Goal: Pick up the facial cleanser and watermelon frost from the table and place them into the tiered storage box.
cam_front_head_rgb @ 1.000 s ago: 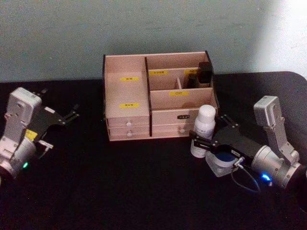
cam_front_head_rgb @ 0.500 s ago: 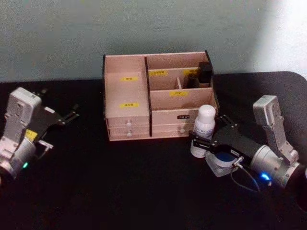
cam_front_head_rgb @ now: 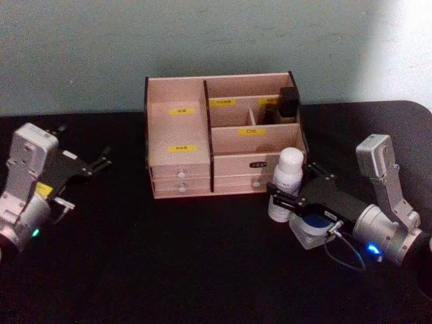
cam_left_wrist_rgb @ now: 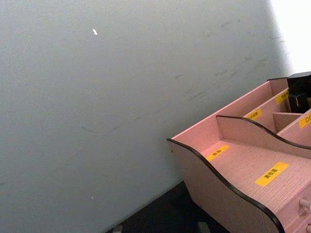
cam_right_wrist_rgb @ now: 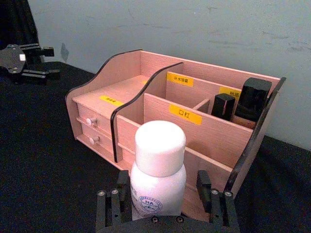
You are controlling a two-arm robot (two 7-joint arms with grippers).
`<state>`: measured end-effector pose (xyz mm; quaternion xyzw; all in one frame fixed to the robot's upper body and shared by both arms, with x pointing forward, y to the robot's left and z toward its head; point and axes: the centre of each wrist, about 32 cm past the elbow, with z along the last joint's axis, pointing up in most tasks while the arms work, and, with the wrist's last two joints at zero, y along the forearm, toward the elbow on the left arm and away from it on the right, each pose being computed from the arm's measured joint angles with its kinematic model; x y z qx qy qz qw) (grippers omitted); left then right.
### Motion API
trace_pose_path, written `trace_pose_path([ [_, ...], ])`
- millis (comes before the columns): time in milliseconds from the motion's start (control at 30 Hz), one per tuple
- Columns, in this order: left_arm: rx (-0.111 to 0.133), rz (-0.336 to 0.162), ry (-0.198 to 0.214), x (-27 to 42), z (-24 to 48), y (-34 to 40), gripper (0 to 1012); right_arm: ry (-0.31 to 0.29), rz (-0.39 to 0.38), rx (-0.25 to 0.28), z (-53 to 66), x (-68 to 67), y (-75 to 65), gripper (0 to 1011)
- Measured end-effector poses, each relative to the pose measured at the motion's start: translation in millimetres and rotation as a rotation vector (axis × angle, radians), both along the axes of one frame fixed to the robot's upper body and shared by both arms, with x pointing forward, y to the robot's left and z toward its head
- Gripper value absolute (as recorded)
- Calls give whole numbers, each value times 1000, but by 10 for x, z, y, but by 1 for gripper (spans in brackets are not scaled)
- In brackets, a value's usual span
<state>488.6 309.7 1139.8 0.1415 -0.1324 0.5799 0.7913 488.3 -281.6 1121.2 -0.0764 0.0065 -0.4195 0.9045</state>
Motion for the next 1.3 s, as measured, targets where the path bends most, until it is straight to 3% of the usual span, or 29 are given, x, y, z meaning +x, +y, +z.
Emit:
trace_pose_path([
  [400,0,0,0,0,0,0,1001,-1,0,-1,1,-1,1,594],
  [1300,0,0,0,0,0,0,1001,-19,5,7,37,-10,-1,591],
])
